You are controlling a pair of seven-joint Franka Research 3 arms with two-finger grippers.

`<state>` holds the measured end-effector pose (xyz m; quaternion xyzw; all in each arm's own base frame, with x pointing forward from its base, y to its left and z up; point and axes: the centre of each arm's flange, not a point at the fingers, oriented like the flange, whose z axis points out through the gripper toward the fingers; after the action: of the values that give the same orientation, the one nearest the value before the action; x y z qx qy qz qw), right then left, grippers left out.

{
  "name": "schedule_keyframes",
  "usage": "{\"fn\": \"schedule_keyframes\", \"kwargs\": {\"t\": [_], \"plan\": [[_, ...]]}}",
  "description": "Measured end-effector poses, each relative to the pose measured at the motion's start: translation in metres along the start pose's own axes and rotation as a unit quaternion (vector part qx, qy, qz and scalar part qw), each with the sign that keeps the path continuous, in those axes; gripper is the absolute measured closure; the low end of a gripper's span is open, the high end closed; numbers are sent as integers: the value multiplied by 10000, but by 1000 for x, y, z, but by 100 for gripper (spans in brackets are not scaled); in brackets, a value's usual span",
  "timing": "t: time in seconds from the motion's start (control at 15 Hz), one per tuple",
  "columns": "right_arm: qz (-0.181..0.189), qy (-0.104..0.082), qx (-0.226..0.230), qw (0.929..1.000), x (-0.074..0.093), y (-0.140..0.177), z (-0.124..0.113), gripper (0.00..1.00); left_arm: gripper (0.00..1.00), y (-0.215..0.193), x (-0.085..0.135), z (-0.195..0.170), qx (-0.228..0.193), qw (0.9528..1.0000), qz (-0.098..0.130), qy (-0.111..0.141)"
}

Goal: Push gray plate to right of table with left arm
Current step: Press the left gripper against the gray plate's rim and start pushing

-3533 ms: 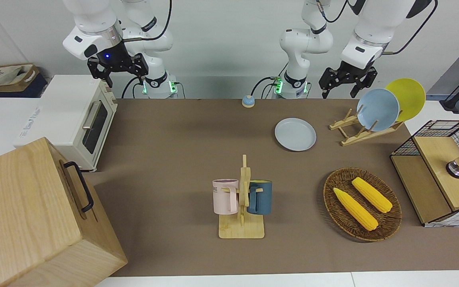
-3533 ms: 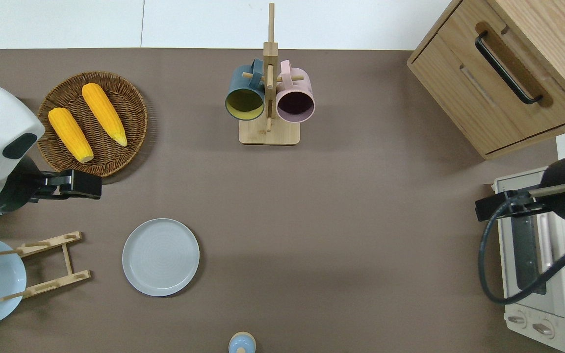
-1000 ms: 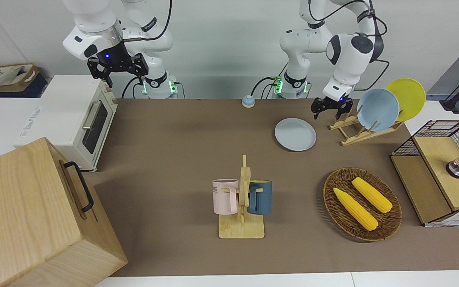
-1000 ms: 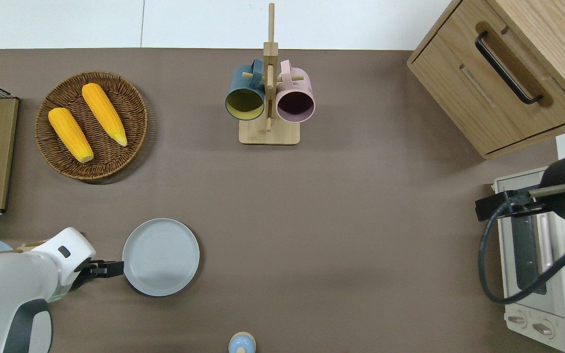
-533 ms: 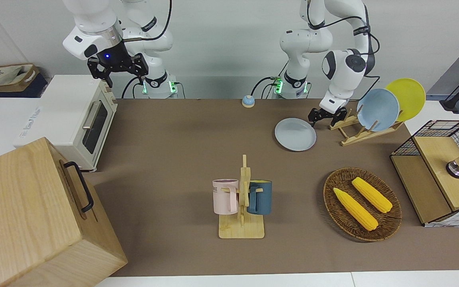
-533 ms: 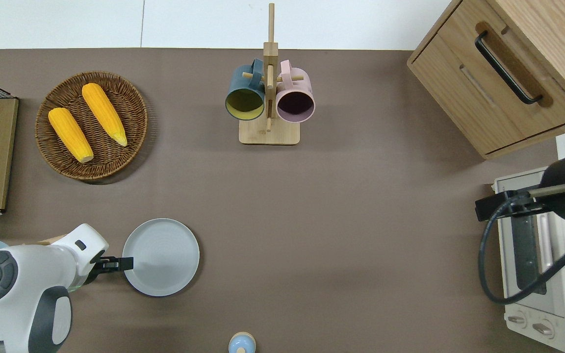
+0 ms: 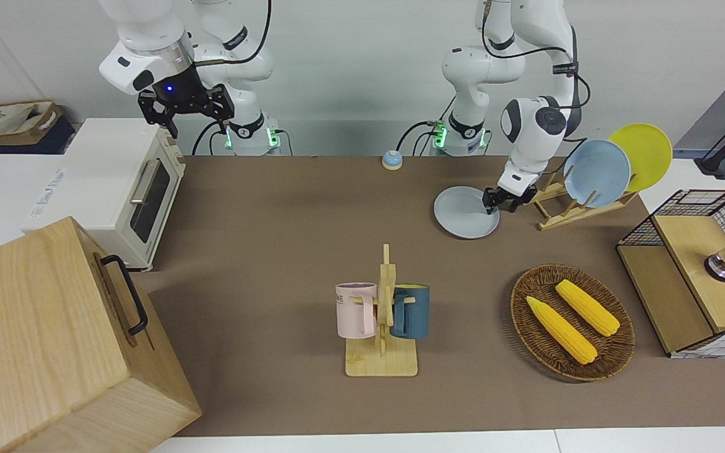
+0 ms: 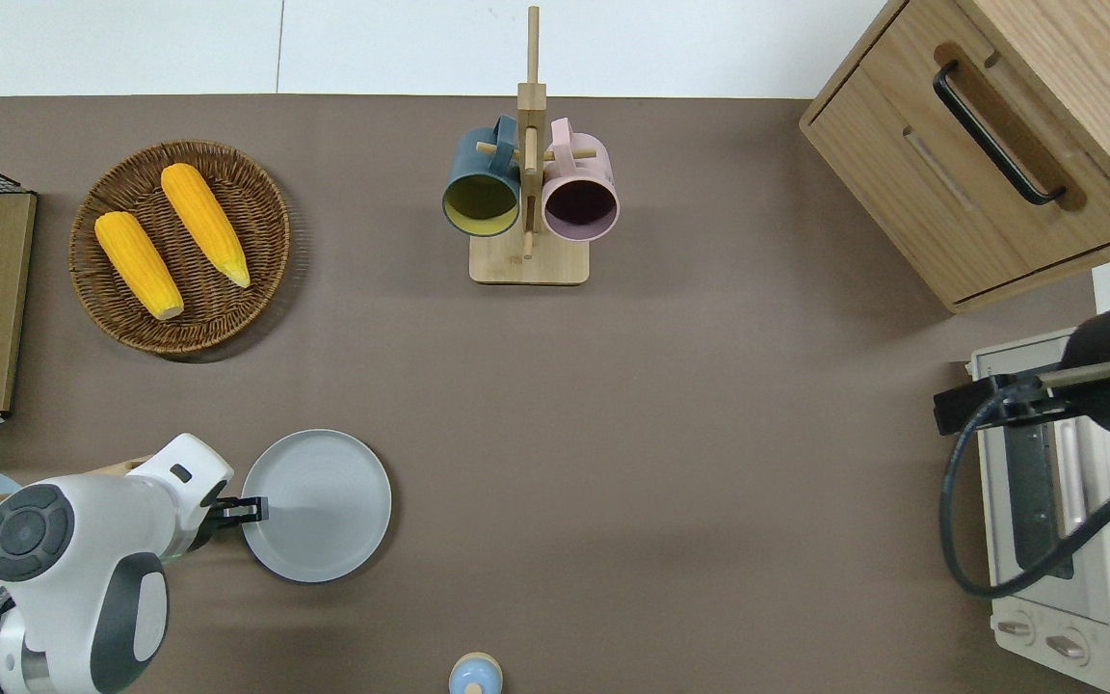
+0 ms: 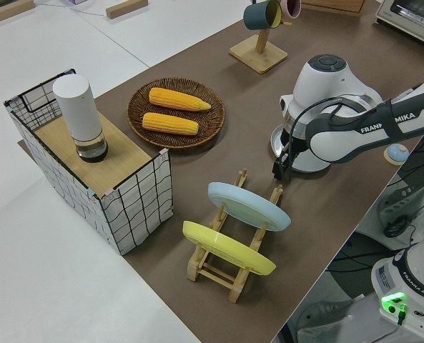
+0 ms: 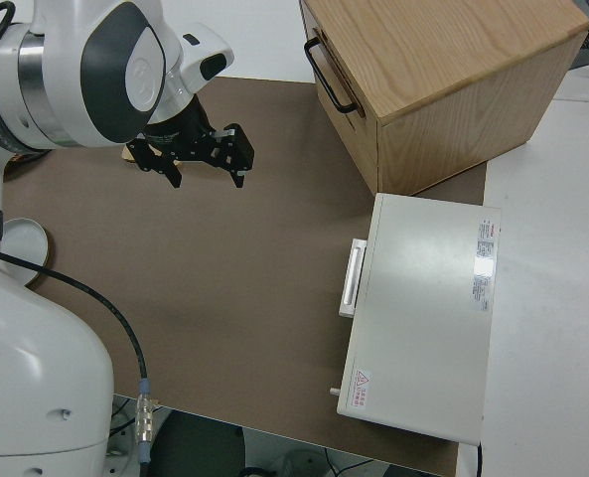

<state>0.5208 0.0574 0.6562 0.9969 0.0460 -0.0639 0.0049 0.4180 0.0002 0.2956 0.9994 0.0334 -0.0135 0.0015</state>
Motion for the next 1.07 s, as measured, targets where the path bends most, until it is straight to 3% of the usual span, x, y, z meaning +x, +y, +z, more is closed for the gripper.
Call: {"fn": "schedule_keyframes", "kwargs": {"t": [0.27, 0.33, 1.07], "plan": [[0, 0, 0, 10000, 0, 0, 0, 1, 90, 9, 0, -4, -31, 10000, 39, 47], [0, 0, 0, 10000, 0, 0, 0, 1, 96, 10, -1, -6, -33, 10000, 47, 62], [0, 0, 0, 10000, 0, 0, 0, 1, 99, 11, -1, -8, -50, 10000, -20, 78]]}}
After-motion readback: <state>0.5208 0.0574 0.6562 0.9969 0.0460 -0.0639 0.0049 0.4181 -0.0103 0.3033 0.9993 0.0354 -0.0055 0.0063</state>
